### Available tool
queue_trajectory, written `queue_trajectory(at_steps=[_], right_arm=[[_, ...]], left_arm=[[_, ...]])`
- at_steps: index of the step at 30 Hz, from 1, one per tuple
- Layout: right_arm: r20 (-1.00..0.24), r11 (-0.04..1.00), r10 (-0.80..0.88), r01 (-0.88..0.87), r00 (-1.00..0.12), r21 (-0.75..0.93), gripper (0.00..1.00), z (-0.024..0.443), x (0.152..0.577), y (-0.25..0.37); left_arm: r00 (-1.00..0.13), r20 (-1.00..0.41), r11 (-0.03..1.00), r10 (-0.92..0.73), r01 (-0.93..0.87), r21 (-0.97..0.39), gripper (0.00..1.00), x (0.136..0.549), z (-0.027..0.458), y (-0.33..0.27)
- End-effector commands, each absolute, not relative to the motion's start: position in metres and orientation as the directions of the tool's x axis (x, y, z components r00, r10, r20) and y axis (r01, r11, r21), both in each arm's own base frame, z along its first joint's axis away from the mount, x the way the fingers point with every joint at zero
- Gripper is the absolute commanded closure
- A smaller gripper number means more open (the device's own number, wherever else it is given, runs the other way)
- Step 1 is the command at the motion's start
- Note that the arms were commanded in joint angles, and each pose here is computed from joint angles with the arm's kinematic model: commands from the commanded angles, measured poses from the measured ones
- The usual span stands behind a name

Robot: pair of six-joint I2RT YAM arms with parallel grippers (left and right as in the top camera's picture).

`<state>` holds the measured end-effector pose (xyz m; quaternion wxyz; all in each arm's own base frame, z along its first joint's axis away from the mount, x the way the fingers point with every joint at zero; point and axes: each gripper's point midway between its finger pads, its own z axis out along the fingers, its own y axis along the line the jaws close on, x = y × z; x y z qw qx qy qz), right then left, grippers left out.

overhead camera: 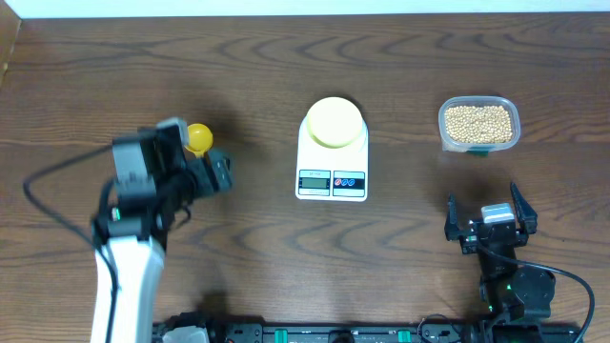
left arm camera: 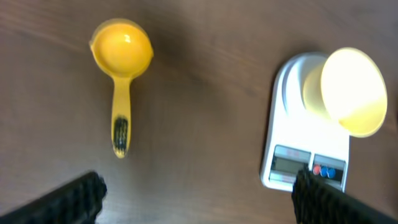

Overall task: Scoop item into bowl and weigh 50g on scale
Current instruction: 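Move the left gripper over the yellow scoop and grasp its bowl rim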

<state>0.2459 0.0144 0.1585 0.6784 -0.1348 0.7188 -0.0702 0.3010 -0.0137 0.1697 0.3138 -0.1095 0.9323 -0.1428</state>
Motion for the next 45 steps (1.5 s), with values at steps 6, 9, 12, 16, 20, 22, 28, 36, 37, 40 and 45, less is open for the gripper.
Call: queue_trajectory(at_steps=[6, 9, 12, 16, 20, 22, 28, 36, 37, 40, 45], right_arm=[[-0.954, 0.951, -0.296, -0.104, -0.041, -0.290, 0.01, 0.158, 0.246, 0.016], [-0.955, 0.951, -0.295, -0.104, -0.041, -0.290, 0.01, 0.158, 0.246, 0.016], [-0.955, 0.951, -0.295, -0.104, -0.041, -0.290, 0.01, 0.158, 0.246, 0.016], [-0.955, 0.951, -0.295, -0.104, -0.041, -0.290, 0.01, 0.158, 0.246, 0.016], [-0.955, 0.951, -0.295, -0.104, -0.041, -0.290, 0.01, 0.158, 0.246, 0.016], [-0.955, 0.951, -0.295, -0.104, -0.041, -0.290, 0.01, 0.158, 0.246, 0.016], [-0.955, 0.951, -0.295, -0.104, -0.041, -0.290, 0.01, 0.158, 0.246, 0.016], [-0.955, 0.951, -0.295, -0.104, -0.041, -0.290, 0.01, 0.158, 0.246, 0.016], [-0.954, 0.951, -0.296, -0.104, -0.041, -0.290, 0.01, 0.158, 0.246, 0.016], [-0.955, 0.951, -0.295, -0.104, -0.041, -0.290, 0.01, 0.158, 0.246, 0.016], [-0.955, 0.951, -0.295, -0.104, -0.041, -0.290, 0.01, 0.158, 0.246, 0.016]], left_arm=[[-0.807, -0.521, 0.937, -0.279, -0.110, -0.331, 0.02, 0.377, 0.186, -0.006], [-0.814, -0.538, 0.954, -0.218, -0.062, -0.292, 0.02, 0.386, 0.176, -0.004], [-0.834, -0.519, 0.975, -0.188, -0.094, -0.203, 0.02, 0.389, 0.157, 0.011], [-0.868, -0.477, 0.990, -0.138, -0.122, -0.064, 0.02, 0.393, 0.127, 0.034], [-0.879, -0.465, 0.993, -0.106, -0.119, -0.002, 0.05, 0.409, 0.100, 0.048], [-0.877, -0.463, 0.990, -0.126, -0.140, -0.005, 0.13, 0.416, 0.088, 0.054], [-0.852, -0.479, 0.974, -0.212, -0.224, -0.032, 0.49, 0.434, 0.062, 0.074], [-0.853, -0.475, 0.974, -0.214, -0.226, -0.034, 0.50, 0.443, 0.040, 0.077], [-0.856, -0.471, 0.974, -0.214, -0.225, -0.032, 0.50, 0.444, 0.037, 0.077], [-0.862, -0.460, 0.974, -0.213, -0.224, -0.031, 0.50, 0.444, 0.027, 0.077], [-0.873, -0.438, 0.974, -0.214, -0.225, -0.029, 0.57, 0.442, 0.017, 0.077]])
